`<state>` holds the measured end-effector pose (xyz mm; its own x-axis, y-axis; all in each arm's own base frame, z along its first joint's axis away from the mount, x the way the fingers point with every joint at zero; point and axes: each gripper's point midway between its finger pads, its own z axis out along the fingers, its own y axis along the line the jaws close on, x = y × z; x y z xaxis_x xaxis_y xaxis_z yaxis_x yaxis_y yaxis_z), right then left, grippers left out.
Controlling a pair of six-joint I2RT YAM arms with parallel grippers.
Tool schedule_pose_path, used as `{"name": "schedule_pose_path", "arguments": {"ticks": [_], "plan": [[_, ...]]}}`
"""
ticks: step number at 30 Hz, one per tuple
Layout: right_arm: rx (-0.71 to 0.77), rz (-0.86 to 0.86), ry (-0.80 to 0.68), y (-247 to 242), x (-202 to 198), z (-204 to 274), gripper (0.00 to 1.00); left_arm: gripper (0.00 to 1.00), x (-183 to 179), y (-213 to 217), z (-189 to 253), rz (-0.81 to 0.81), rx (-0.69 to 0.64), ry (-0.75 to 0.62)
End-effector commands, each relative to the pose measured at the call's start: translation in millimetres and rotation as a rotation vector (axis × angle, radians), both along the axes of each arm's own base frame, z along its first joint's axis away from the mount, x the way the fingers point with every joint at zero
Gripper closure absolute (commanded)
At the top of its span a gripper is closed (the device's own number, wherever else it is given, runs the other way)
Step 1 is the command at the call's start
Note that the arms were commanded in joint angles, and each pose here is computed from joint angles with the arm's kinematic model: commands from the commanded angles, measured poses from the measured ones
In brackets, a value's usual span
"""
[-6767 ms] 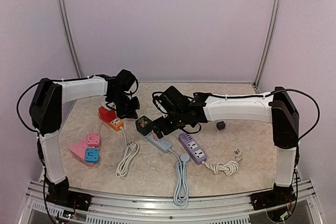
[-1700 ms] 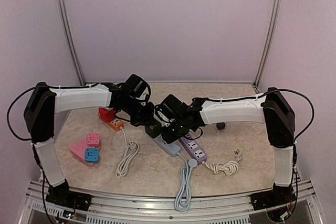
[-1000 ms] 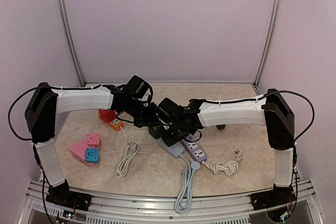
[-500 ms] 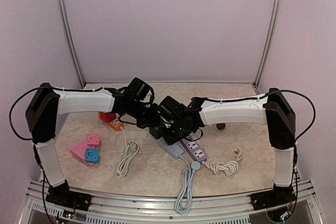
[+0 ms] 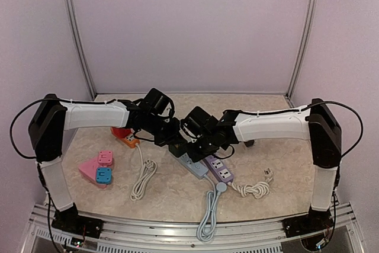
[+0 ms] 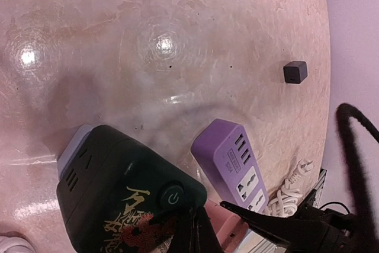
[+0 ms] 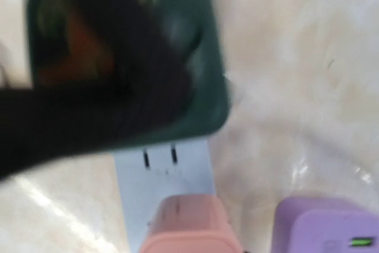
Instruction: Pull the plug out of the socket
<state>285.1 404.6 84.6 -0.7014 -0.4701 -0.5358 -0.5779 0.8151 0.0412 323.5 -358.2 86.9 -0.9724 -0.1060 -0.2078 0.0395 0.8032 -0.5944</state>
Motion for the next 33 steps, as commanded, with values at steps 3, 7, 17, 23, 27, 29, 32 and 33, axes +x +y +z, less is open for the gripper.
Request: {"name": "schedule_pose_path", "arguments": {"ticks": [3,7,17,23,27,29,32,33], "plan": [[0.260,-0.009,-0.146,3,21,109,1.00,1.00,-72,80,-107,-0.001,0.438,0.310],[0.284,-0.034,-0.141,-14,24,116,1.00,1.00,-64,76,-92,-0.010,0.428,0.272],[0.385,-0.191,-0.092,-87,105,97,1.00,0.96,-1,28,42,-0.064,0.305,-0.022],[0.483,-0.249,-0.028,-121,144,75,0.96,0.94,-2,30,81,-0.058,0.268,-0.079],[0.553,-0.247,0.028,-132,159,61,0.88,0.94,-14,45,80,-0.039,0.285,-0.066],[0.573,-0.250,0.058,-136,164,51,0.85,0.94,-21,55,78,-0.023,0.295,-0.057],[0.590,-0.261,0.094,-143,171,37,0.81,0.93,-29,68,79,-0.002,0.298,-0.056],[0.585,-0.267,0.103,-144,173,32,0.81,0.93,-30,71,78,0.004,0.299,-0.053]]}}
